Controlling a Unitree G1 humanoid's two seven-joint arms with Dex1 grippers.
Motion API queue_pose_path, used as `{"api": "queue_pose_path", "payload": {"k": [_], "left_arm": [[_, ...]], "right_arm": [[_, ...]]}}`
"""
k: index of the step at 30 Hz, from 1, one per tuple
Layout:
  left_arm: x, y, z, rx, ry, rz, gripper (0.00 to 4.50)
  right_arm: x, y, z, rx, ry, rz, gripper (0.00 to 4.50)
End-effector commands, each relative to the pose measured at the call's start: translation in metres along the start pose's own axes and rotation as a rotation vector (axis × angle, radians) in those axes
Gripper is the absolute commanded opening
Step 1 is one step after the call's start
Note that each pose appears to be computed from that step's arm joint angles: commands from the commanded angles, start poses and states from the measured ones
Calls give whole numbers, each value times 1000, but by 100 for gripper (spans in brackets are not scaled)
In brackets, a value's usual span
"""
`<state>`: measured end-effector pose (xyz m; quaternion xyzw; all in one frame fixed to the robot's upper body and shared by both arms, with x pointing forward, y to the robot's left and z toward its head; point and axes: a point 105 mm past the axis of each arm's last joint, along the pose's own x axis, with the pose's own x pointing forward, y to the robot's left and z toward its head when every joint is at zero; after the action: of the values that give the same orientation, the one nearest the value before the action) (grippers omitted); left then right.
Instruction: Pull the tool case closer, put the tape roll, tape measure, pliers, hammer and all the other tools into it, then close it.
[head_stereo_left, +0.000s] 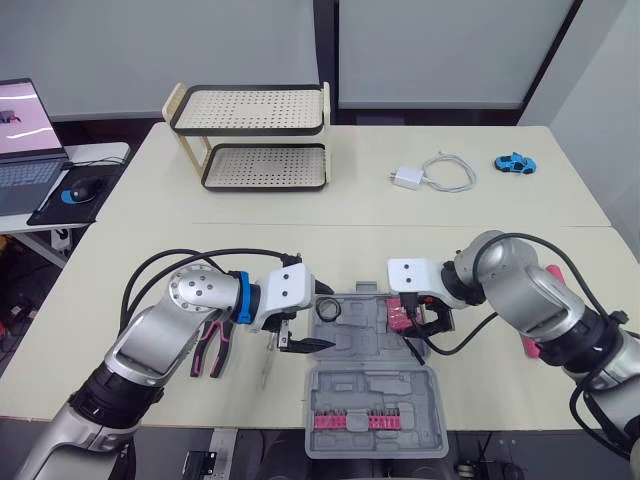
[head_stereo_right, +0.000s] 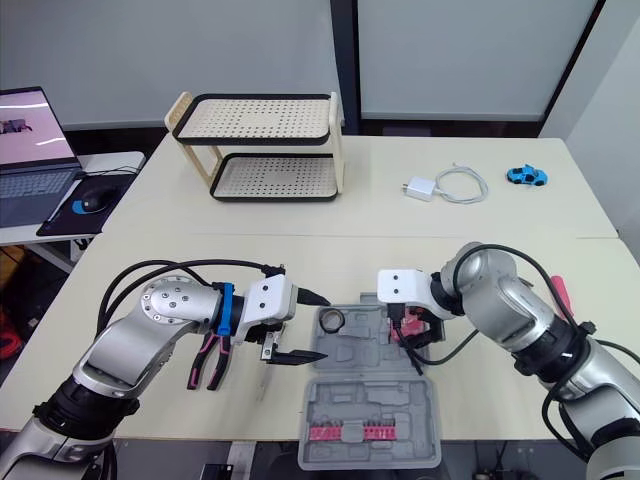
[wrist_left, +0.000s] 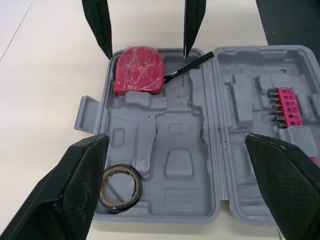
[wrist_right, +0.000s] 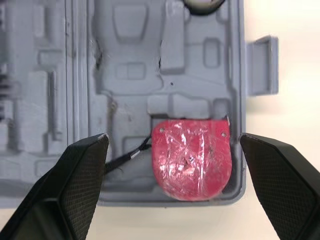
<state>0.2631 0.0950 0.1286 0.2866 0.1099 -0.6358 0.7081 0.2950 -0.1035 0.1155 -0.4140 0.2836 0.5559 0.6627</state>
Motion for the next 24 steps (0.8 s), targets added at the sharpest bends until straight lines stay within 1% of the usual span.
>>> {"api": "queue_pose_path", "payload": {"k": [1,2,4,11,15,19,21,24], "left_arm": [[-5,-1,6,16,-20,4,450],[-5,-2,5,14,-20,4,450],[-4,-2,4,13,-21,0,450],[-4,-1,3,10,-29,-3,450],[-4,0,2,3,-37,1,450],[-6,1,2,1,-42,8,450],[-7,2,3,2,-44,12,450],[-8,3,4,3,-45,15,450]], "right_arm": [[-11,-2,-1,-14,-37,-61,408],[-11,-3,-2,-9,-41,-71,386],[-10,-2,-3,-3,-48,-77,323],[-9,0,-3,15,-78,-86,68],[-10,-4,0,-4,-138,-122,68],[-14,-3,-2,-12,-290,-164,68],[-13,-5,-9,45,-324,-195,68],[-6,-6,-25,72,-323,-253,68]]}}
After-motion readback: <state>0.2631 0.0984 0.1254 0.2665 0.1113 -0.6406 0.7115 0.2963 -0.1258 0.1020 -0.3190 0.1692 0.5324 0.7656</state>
